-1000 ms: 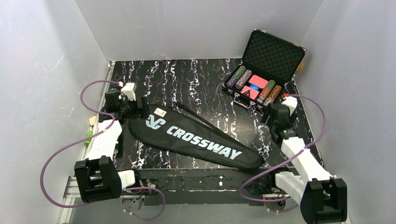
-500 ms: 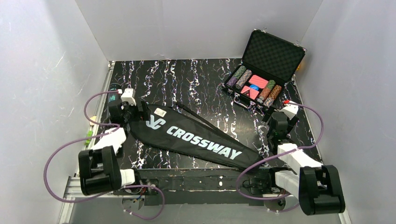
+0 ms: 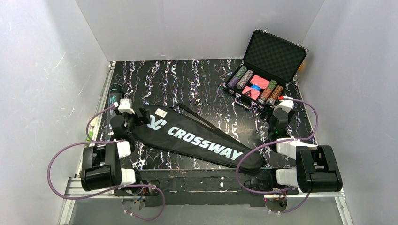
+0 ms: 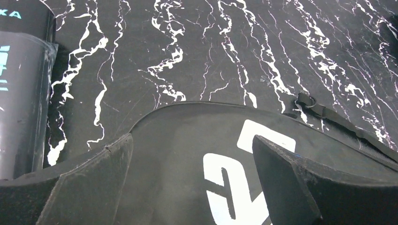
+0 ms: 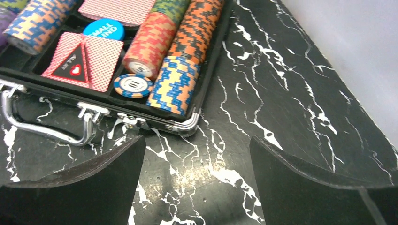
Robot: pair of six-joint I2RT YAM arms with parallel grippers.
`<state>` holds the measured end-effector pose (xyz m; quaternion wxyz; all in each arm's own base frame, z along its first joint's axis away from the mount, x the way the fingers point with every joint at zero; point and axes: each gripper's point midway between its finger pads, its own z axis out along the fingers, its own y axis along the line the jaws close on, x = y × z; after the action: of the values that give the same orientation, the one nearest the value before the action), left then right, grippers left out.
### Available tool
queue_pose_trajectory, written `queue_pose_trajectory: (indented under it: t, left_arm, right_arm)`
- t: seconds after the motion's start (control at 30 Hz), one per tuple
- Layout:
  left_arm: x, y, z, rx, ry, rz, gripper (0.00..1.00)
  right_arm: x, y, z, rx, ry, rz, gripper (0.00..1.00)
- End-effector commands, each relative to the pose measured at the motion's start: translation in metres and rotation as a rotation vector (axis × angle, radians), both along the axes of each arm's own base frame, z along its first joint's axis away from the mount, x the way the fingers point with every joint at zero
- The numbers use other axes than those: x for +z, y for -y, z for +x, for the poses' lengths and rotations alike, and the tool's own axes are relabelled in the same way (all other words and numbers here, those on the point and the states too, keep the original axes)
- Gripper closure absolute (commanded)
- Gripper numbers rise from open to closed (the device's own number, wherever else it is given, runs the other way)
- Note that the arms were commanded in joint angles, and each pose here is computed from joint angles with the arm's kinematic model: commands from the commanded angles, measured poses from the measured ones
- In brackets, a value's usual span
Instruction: Pack up the badminton gear
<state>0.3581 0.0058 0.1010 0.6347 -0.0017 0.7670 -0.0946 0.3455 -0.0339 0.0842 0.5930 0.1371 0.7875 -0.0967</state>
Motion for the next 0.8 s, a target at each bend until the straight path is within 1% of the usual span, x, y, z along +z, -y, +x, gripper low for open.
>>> queue_pose_trajectory:
  t: [0.0, 0.07, 0.13, 0.23, 0.3, 0.33, 0.37, 0.53, 0.77]
  left_arm:
    - [0.02, -0.006, 0.0, 0.04, 0.173, 0.002, 0.0]
    - [0.009, 0.001, -0.004, -0.007, 0.192, 0.021, 0.01]
    - [0.016, 0.012, -0.003, -0.072, 0.242, 0.026, 0.0]
    - [0.002, 0.012, 0.008, -0.091, 0.129, 0.039, 0.01]
    - [-0.002, 0.021, 0.019, -0.121, 0.098, 0.056, 0.0]
    - [-0.006, 0.025, 0.021, -0.111, 0.06, 0.081, 0.0]
    - [-0.006, 0.025, 0.024, -0.086, 0.055, 0.119, 0.01]
    - [-0.002, 0.025, 0.023, -0.075, 0.083, 0.12, 0.0]
    - [-0.003, 0.024, 0.023, -0.075, 0.075, 0.121, 0.01]
  right_arm:
    - [0.029, -0.009, 0.017, 0.1, 0.143, 0.009, 0.1]
    - [0.025, -0.011, 0.01, 0.125, 0.161, 0.014, 0.1]
    - [0.023, -0.017, 0.01, 0.167, 0.173, 0.001, 0.1]
    - [0.026, -0.011, 0.01, 0.129, 0.197, 0.003, 0.1]
    - [0.022, -0.002, 0.018, 0.085, 0.157, 0.029, 0.1]
    - [0.019, -0.003, 0.021, 0.093, 0.13, 0.04, 0.1]
    - [0.017, -0.001, 0.021, 0.107, 0.116, 0.065, 0.1]
    - [0.018, 0.003, 0.018, 0.104, 0.128, 0.069, 0.09]
    - [0.022, 0.002, 0.016, 0.116, 0.157, 0.056, 0.09]
